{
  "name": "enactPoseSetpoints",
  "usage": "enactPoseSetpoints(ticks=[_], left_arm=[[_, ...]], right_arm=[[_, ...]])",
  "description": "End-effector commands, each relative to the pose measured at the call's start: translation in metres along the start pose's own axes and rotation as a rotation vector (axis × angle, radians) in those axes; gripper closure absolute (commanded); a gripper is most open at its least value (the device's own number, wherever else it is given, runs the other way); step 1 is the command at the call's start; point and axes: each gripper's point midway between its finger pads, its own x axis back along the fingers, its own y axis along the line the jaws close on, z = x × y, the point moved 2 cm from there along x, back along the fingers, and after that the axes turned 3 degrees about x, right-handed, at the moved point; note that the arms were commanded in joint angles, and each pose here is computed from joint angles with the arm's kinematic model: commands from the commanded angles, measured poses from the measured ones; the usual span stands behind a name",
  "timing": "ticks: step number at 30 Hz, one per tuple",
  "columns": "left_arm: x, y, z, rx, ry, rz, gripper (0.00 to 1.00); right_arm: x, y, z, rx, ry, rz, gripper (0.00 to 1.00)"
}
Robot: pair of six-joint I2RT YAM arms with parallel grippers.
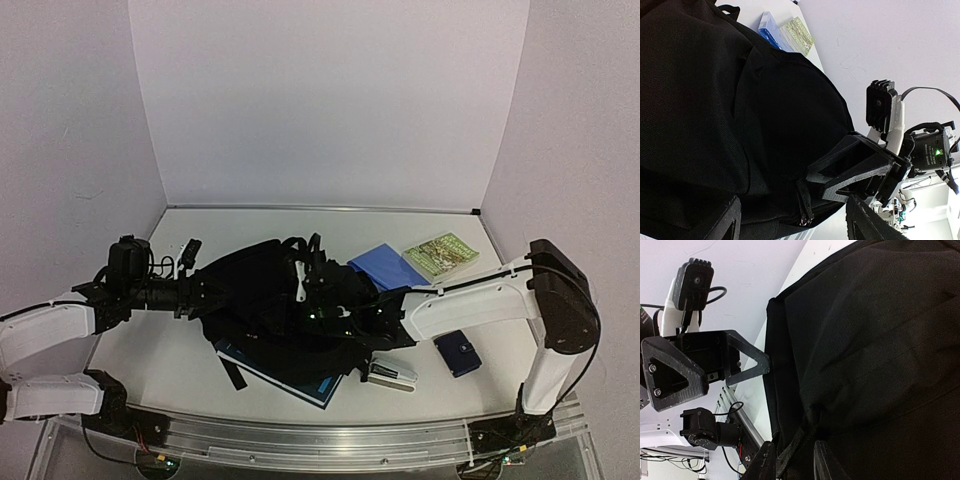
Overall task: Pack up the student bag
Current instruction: Unzip the student bag at the center of the board.
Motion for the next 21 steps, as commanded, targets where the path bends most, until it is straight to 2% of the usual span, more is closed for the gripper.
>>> enactPoseSetpoints(ticks=[1,7,11,18,21], left_arm=[[0.001,-0.018,-0.01,-0.058,-0.007,0.039,0.28],[0.0,-0.015,-0.009,-0.049,-0.007,0.028,0.27],[0.0,-0.013,-0.008,-0.046,-0.009,0.022,0.27],[-0.003,-0.01,-0.008,-0.04,-0.003,0.016,0.27],[-0.003,-0.01,-0.008,-0.041,-0.004,0.015,0.26]], right_arm=[[-0.004,0.016,-0.001,-0.023,0.022,-0.047,0.72],[-0.013,0.015,0.004,-0.024,0.047,-0.05,0.76],[-0.013,0.015,0.004,-0.022,0.044,-0.048,0.86],[-0.014,0.018,0.001,-0.012,0.04,-0.057,0.93],[-0.015,0.021,0.001,-0.01,0.044,-0.066,1.0]])
